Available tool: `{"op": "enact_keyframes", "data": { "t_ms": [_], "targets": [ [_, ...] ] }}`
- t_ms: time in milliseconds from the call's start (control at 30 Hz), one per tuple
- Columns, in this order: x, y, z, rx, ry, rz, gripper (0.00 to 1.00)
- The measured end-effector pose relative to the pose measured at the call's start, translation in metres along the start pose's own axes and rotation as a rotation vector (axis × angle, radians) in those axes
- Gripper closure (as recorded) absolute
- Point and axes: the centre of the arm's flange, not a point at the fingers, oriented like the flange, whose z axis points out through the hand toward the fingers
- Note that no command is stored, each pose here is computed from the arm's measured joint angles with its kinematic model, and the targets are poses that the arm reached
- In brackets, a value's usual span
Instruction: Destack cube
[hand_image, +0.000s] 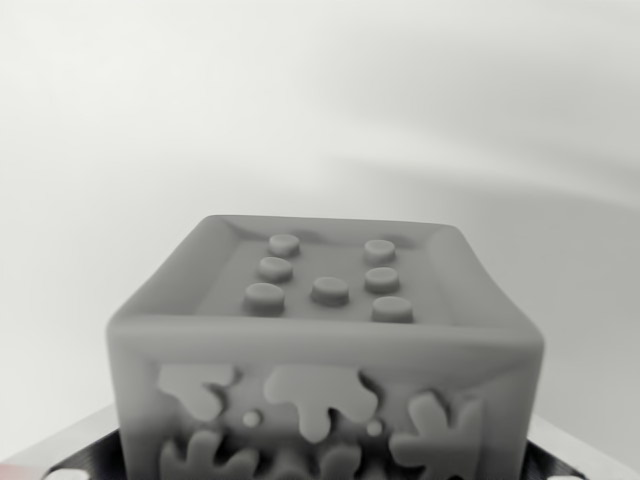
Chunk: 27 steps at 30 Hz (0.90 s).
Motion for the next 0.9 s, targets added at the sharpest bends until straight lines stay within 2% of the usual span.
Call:
{"op": "enact_keyframes", "data": {
  "t_ms": [33, 67, 267, 500, 667, 900],
  "targets": [
    [0.000, 0.000, 0.002, 0.0004, 0.0014, 0.000, 1.00],
    [0.000, 0.001, 0.005, 0.0005, 0.0012, 0.001, 1.00],
    [-0.001, 0.000, 0.028, -0.0024, -0.0064, -0.001, 1.00],
    [-0.001, 0.000, 0.045, -0.0016, -0.0033, -0.001, 1.00],
    [-0.001, 0.000, 0.059, -0.0021, -0.0050, -0.002, 1.00],
    [-0.001, 0.000, 0.075, -0.0017, -0.0042, -0.002, 1.00]
  ]
}}
